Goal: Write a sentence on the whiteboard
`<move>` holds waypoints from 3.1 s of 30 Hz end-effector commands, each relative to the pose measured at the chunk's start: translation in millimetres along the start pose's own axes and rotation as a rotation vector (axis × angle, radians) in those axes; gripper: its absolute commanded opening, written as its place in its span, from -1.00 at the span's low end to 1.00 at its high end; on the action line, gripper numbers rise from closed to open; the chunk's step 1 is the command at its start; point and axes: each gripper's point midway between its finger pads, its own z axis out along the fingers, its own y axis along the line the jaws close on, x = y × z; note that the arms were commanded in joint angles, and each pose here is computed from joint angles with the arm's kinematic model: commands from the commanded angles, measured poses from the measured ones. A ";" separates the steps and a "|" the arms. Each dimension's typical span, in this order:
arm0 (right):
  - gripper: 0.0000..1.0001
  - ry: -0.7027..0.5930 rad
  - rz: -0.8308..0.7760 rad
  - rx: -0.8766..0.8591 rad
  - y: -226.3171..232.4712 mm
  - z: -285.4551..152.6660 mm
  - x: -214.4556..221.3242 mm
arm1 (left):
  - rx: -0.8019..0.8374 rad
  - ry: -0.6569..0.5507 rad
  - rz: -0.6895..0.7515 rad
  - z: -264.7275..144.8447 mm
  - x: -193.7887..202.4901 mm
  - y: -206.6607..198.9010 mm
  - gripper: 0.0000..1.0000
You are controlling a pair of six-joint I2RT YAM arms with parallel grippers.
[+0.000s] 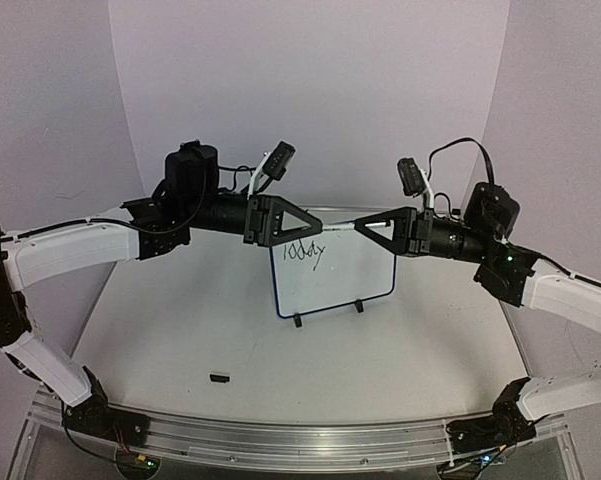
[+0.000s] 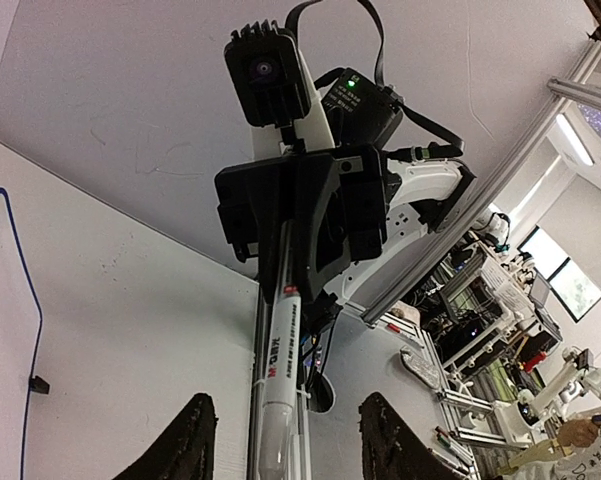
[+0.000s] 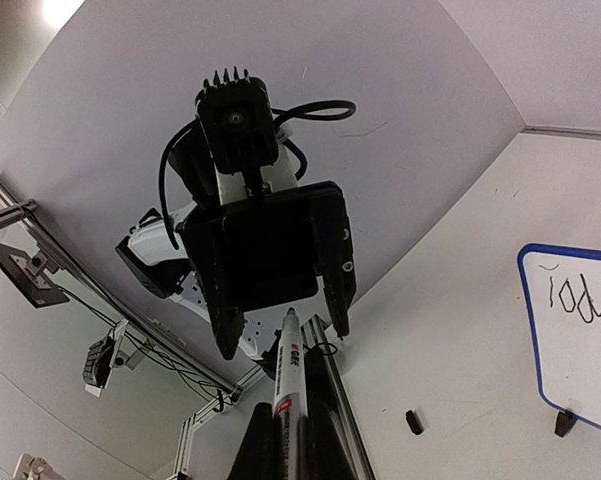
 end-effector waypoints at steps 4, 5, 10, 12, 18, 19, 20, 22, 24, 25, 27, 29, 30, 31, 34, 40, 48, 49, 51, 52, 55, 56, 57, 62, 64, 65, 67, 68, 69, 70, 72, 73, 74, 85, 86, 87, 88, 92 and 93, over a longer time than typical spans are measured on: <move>-1.00 -0.015 -0.027 -0.031 6.7 1.7 -4.4 | 0.064 -0.016 0.051 3.4 -16.2 -19.0 -0.24; -1.00 -0.016 -0.026 -0.030 6.2 1.8 -4.4 | 0.064 -0.015 0.050 3.4 -15.7 -19.3 -0.26; -1.00 -0.011 -0.022 -0.030 5.3 2.3 -3.4 | 0.059 -0.013 0.050 2.8 -14.3 -18.7 -0.55; -1.00 -0.006 -0.019 -0.032 5.4 2.3 -2.3 | 0.054 -0.019 0.051 2.4 -15.2 -18.3 -0.78; -0.82 0.053 -0.008 -0.011 3.6 0.3 8.4 | 0.047 -0.026 0.058 0.6 -14.4 -18.3 -1.00; -0.70 0.068 -0.005 -0.005 3.1 0.0 10.7 | 0.050 -0.019 0.055 0.9 -12.6 -18.1 -1.00; -0.59 0.085 -0.006 -0.004 3.9 0.0 12.4 | 0.054 -0.012 0.052 1.5 -11.4 -18.1 -1.00; -0.39 0.128 -0.004 0.001 4.4 0.2 17.0 | 0.070 0.009 0.044 3.0 -8.4 -18.9 -1.00; -0.25 0.163 -0.003 0.008 5.0 0.5 20.1 | 0.080 0.029 0.031 4.7 -5.5 -18.3 -1.00; -0.21 0.175 -0.005 0.006 5.9 0.6 20.9 | 0.085 0.035 0.027 5.6 -4.4 -18.1 -1.00; -0.16 0.191 -0.004 -0.007 8.2 1.5 21.5 | 0.101 0.049 0.016 7.3 -2.3 -18.4 -1.00; -0.14 0.200 -0.003 -0.020 9.7 3.6 20.5 | 0.106 0.057 0.007 9.0 -0.9 -16.8 -1.00; -0.13 0.203 -0.003 -0.025 10.4 4.7 19.8 | 0.104 0.059 0.004 9.8 0.0 -15.3 -1.00; -0.13 0.206 -0.003 -0.029 10.7 5.9 19.0 | 0.101 0.059 0.000 10.4 0.6 -13.8 -1.00; -0.12 0.210 -0.004 -0.034 10.2 8.8 17.2 | 0.090 0.060 -0.009 12.3 2.3 -9.7 -1.00; -0.20 0.212 -0.010 -0.038 9.1 13.5 13.6 | 0.089 0.067 -0.012 16.0 6.0 -7.9 -1.00; -0.33 0.223 -0.011 -0.047 8.4 20.0 14.4 | 0.083 0.072 -0.015 19.3 8.8 -4.7 -1.00; -0.36 0.224 -0.011 -0.048 8.7 20.3 14.6 | 0.084 0.073 -0.015 19.7 9.1 -4.9 -1.00; -0.42 0.232 -0.008 -0.052 8.1 21.4 16.3 | 0.082 0.074 -0.014 20.0 9.0 -4.5 -1.00; -0.46 0.234 -0.008 -0.054 8.4 21.6 16.8 | 0.079 0.073 -0.014 20.0 8.7 -4.1 -1.00; -0.54 0.237 -0.005 -0.055 8.0 21.8 18.2 | 0.075 0.071 -0.012 20.0 7.9 -3.7 -1.00; -0.56 0.238 -0.004 -0.056 8.1 21.9 18.7 | 0.072 0.071 -0.012 20.0 7.7 -3.2 -1.00; -0.58 0.240 -0.004 -0.058 8.4 22.0 19.1 | 0.069 0.071 -0.013 20.2 7.7 -2.6 -1.00; -0.68 0.246 -0.003 -0.063 8.6 22.0 20.7 | 0.067 0.075 -0.017 21.3 8.0 -1.1 -1.00; -0.77 0.248 -0.002 -0.064 8.7 22.0 21.4 | 0.067 0.074 -0.017 21.4 7.7 -1.2 -1.00; -0.83 0.249 -0.002 -0.065 8.6 22.0 21.8 | 0.067 0.074 -0.017 21.4 7.5 -1.4 -1.00; -1.00 0.249 -0.002 -0.063 8.0 21.8 22.2 | 0.065 0.075 -0.015 20.9 7.9 -1.4 -1.00; -1.00 0.244 -0.004 -0.053 6.3 21.8 21.8 | 0.060 0.073 -0.012 20.3 7.2 -1.2 -0.99; -1.00 0.236 -0.005 -0.041 4.2 21.8 21.3 | 0.053 0.075 -0.013 19.6 7.4 -0.7 -0.88; -1.00 0.222 -0.008 -0.020 1.2 21.6 19.6 | 0.042 0.079 -0.015 18.8 7.9 0.2 -0.65; -1.00 0.195 -0.019 0.035 -7.6 20.0 16.6 | 0.000 0.085 -0.002 14.7 6.9 1.2 -0.13; -1.00 0.187 -0.023 0.061 -11.7 18.5 16.1 | -0.025 0.089 0.003 11.6 6.6 1.8 0.08; -1.00 0.180 -0.027 0.087 -15.4 16.6 16.0 | -0.048 0.089 0.011 8.3 5.4 1.8 0.28; -1.00 0.109 -0.079 0.248 -31.2 -18.5 12.6 | -0.345 0.096 -0.041 -72.4 2.4 32.7 0.83; -1.00 0.107 -0.079 0.259 -33.3 -21.2 13.2 | -0.367 0.101 -0.043 -79.6 3.0 35.4 0.84; -1.00 0.106 -0.075 0.271 -36.6 -24.0 14.8 | -0.397 0.104 -0.035 -87.9 1.7 38.5 0.85; -1.00 0.105 -0.072 0.283 -39.7 -27.0 16.3 | -0.430 0.111 -0.024 -96.0 0.9 41.7 0.87; -1.00 0.094 -0.071 0.323 -50.6 -38.4 21.8 | -0.528 0.171 0.004 -117.6 5.7 56.2 0.90; -1.00 0.089 -0.073 0.333 -53.0 -41.1 22.0 | -0.540 0.185 0.007 -121.6 7.1 60.4 0.91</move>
